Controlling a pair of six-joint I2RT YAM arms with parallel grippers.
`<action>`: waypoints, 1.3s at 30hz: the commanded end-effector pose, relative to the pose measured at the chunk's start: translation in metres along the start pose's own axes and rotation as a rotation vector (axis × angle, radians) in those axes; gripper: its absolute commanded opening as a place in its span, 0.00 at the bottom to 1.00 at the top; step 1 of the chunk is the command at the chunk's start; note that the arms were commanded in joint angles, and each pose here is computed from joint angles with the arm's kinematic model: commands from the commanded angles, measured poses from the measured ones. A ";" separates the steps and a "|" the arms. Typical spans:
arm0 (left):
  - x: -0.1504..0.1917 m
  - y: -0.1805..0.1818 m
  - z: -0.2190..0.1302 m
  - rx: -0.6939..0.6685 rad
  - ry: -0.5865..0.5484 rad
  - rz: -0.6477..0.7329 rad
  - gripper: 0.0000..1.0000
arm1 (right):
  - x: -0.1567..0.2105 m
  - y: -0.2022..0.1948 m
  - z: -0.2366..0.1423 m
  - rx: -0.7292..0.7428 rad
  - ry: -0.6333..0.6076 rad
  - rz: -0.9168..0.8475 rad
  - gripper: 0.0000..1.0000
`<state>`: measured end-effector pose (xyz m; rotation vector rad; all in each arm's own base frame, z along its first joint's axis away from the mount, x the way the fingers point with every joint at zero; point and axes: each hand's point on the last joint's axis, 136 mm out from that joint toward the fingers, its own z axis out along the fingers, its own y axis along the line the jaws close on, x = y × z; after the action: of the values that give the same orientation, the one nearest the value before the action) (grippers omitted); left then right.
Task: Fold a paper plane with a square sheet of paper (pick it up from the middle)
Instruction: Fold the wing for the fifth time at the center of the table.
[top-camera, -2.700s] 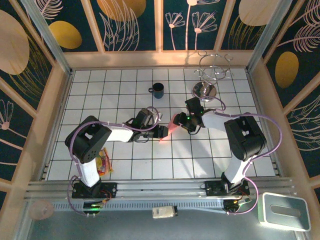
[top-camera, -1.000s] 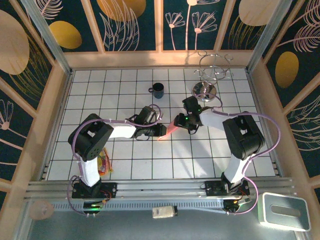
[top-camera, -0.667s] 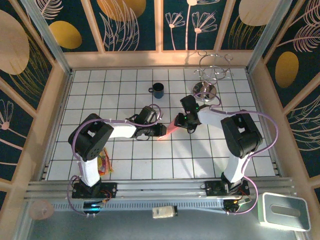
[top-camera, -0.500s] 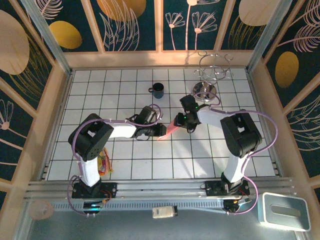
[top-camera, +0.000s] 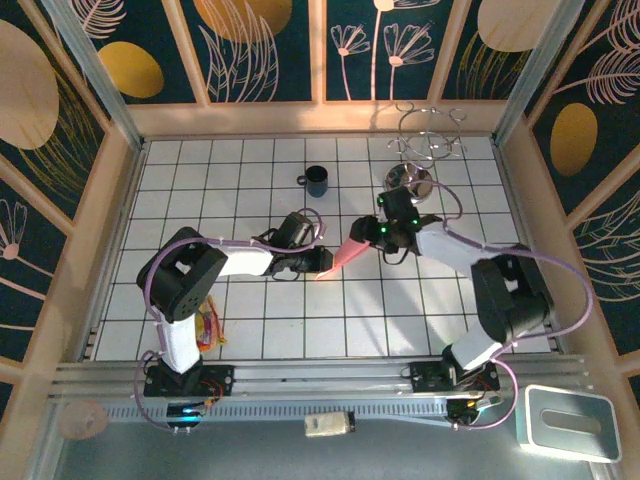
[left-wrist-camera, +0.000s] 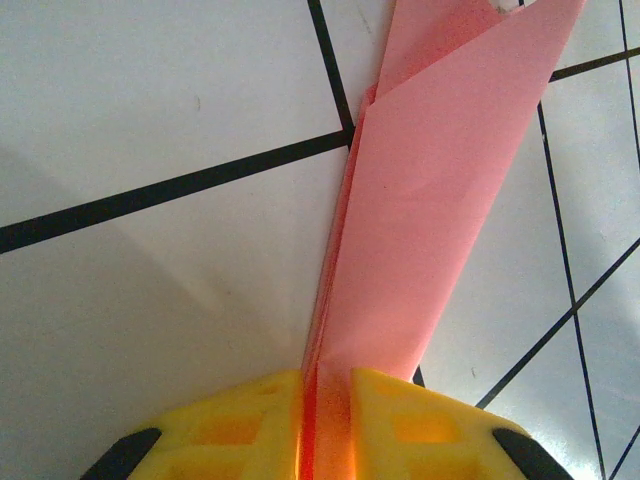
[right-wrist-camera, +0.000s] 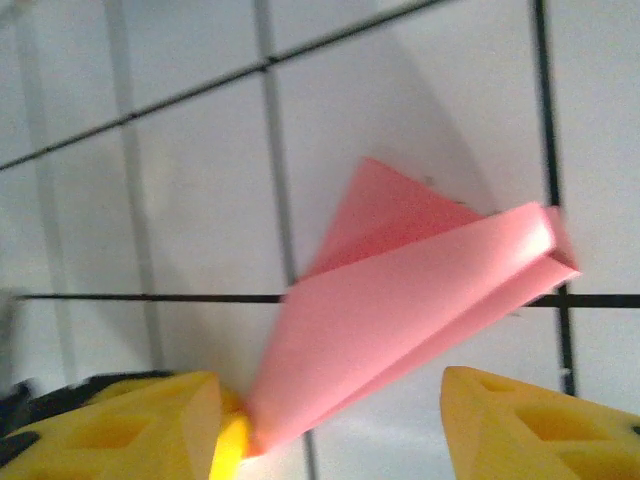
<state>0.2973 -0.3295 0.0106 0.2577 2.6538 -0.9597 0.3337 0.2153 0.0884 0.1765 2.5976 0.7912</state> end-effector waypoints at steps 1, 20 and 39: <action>0.055 0.072 0.029 -0.231 0.126 -0.061 0.20 | 0.013 0.034 -0.004 -0.197 0.019 0.020 0.51; 0.056 0.072 0.030 -0.227 0.126 -0.071 0.19 | 0.053 0.023 0.053 -0.186 0.157 0.130 0.15; 0.058 0.074 0.031 -0.236 0.132 -0.079 0.19 | 0.063 -0.009 0.062 -0.069 0.171 0.177 0.14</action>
<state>0.2981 -0.3295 0.0099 0.2327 2.6596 -0.9605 0.3064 0.2636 0.0287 0.2759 2.6919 1.0570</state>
